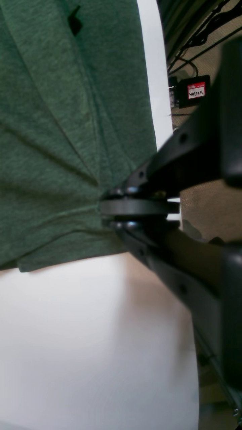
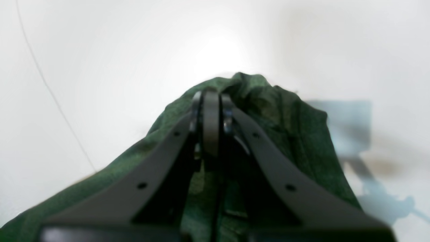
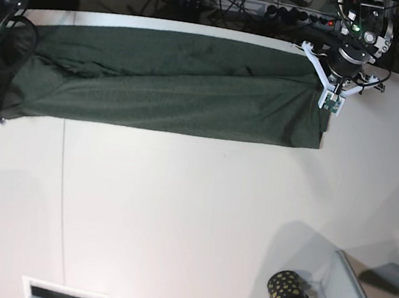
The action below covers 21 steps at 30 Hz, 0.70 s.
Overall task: Layout the t-shirt on the table in an organized manner, then fold the t-shirt properly
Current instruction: 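Lower the folded hem onto the shirt and release with both grippers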
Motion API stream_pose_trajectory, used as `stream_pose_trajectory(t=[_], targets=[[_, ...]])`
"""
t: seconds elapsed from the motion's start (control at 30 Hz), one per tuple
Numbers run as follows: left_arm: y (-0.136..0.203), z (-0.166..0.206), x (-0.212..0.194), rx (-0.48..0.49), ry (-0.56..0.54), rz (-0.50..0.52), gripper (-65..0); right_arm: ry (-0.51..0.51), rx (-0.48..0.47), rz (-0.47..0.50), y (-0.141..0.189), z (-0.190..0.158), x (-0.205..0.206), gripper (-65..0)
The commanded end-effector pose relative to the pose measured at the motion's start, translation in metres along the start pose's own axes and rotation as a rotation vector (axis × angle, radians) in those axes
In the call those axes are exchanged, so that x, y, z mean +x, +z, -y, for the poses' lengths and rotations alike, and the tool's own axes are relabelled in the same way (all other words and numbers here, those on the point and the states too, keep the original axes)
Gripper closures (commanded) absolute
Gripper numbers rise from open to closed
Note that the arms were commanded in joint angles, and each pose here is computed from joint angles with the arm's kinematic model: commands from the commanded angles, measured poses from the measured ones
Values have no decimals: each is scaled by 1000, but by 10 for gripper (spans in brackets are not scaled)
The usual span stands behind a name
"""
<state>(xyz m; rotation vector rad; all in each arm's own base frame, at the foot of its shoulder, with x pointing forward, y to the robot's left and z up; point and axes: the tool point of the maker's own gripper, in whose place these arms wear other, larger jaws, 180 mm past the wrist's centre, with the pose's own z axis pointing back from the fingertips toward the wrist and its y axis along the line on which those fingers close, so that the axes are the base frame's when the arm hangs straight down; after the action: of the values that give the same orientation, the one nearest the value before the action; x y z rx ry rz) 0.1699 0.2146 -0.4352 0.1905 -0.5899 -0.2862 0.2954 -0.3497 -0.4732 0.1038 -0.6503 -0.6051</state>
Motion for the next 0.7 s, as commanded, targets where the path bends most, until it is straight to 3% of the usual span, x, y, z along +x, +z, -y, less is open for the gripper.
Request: stream_pose_trajectory(t=[0.0,0.07,0.13,0.27,0.37,0.47,0.6,0.67], targets=[[3,-5,8,13,-1,29,0,1,-4,67,5,1,26,-9],[3,-4,8,12,0,30,0,1,-4,66,5,1,25,-17],[3,-4,9,13,0,31,-58,-1,-2,65,5,0,25,-45],[6,-6,15,18,-2,50,-169,43,-11,99,20,2,33,-221],[10,-8,24,26,-7,74,-235,96,-8,172,39,-8,44,-291],[13,-9,29,31,-10,87,-286,148,-18,231,59,-11,54,-291],[14,-9,29,32,-12,90,-316,168,2,242,67,-24,42,-288],[14,-10,29,33,-12,90,-311,173,6,233,65,-26,39,-234]])
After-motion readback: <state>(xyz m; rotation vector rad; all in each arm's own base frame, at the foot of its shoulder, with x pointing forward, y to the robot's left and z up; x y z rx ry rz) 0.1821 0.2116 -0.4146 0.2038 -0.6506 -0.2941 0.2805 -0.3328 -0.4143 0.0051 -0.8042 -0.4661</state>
